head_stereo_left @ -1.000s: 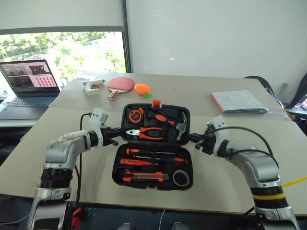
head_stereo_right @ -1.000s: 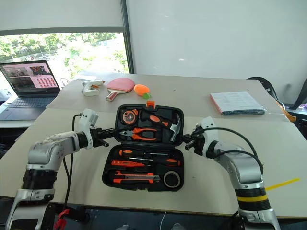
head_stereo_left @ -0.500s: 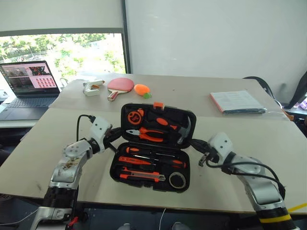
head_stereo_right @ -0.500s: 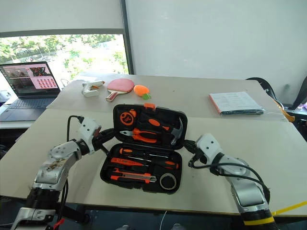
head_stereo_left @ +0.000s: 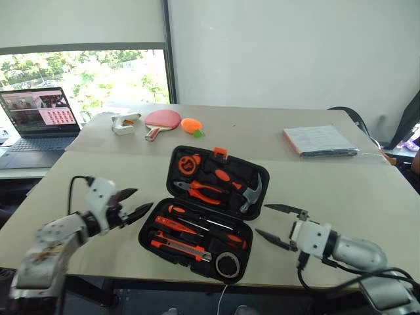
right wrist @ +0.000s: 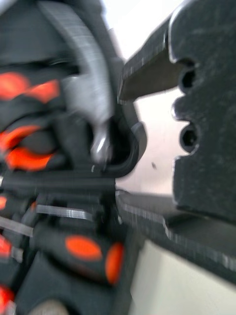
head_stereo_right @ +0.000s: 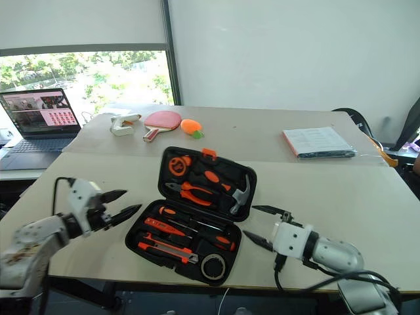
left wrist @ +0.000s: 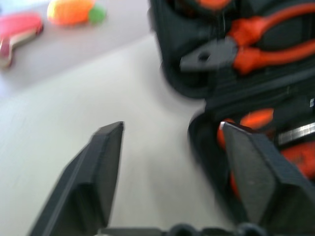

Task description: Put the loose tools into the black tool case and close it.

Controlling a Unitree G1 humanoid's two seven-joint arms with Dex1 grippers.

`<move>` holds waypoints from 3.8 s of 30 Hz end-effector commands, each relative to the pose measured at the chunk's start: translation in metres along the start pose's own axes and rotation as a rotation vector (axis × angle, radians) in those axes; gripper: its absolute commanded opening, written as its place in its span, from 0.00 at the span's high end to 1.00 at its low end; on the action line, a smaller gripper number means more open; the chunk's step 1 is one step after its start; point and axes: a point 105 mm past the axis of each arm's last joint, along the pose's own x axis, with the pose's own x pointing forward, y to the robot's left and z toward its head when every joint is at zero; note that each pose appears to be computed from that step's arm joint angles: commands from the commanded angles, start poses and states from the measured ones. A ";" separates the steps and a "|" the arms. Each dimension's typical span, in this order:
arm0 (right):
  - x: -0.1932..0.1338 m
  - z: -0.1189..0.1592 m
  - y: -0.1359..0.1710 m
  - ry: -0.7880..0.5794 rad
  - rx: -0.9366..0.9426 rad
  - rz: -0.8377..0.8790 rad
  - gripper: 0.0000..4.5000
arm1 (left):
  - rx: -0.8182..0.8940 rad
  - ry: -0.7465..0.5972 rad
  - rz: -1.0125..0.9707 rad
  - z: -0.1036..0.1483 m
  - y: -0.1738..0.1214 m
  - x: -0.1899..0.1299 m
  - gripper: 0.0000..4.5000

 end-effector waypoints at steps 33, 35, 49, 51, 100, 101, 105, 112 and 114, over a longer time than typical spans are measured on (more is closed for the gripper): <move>0.035 -0.042 -0.033 0.417 1.446 -0.152 0.01 | -0.422 0.429 -0.303 0.029 -0.014 0.131 0.02; 0.037 -0.046 -0.033 0.435 1.460 -0.161 0.01 | -0.431 0.422 -0.310 0.031 -0.015 0.135 0.02; 0.045 -0.061 -0.029 0.488 1.458 -0.164 0.93 | -0.499 0.432 -0.337 0.033 -0.019 0.142 0.56; 0.045 -0.062 -0.029 0.486 1.451 -0.163 1.00 | -0.514 0.429 -0.335 0.033 -0.016 0.139 0.71; 0.034 0.009 -0.054 -0.071 0.040 -0.223 1.00 | 0.231 -0.332 -0.041 0.072 -0.039 0.091 0.99; 0.033 0.011 -0.052 -0.080 -0.007 -0.212 1.00 | 0.238 -0.334 -0.034 0.071 -0.039 0.090 0.99; 0.029 0.011 -0.038 -0.087 -0.150 -0.165 1.00 | 0.286 -0.351 -0.005 0.068 -0.040 0.083 0.99; 0.020 -0.001 -0.020 -0.065 -0.420 -0.100 1.00 | 0.272 -0.310 -0.012 0.051 -0.045 0.074 0.99; 0.018 -0.006 -0.014 -0.055 -0.458 -0.076 1.00 | 0.260 -0.301 -0.008 0.048 -0.044 0.071 0.99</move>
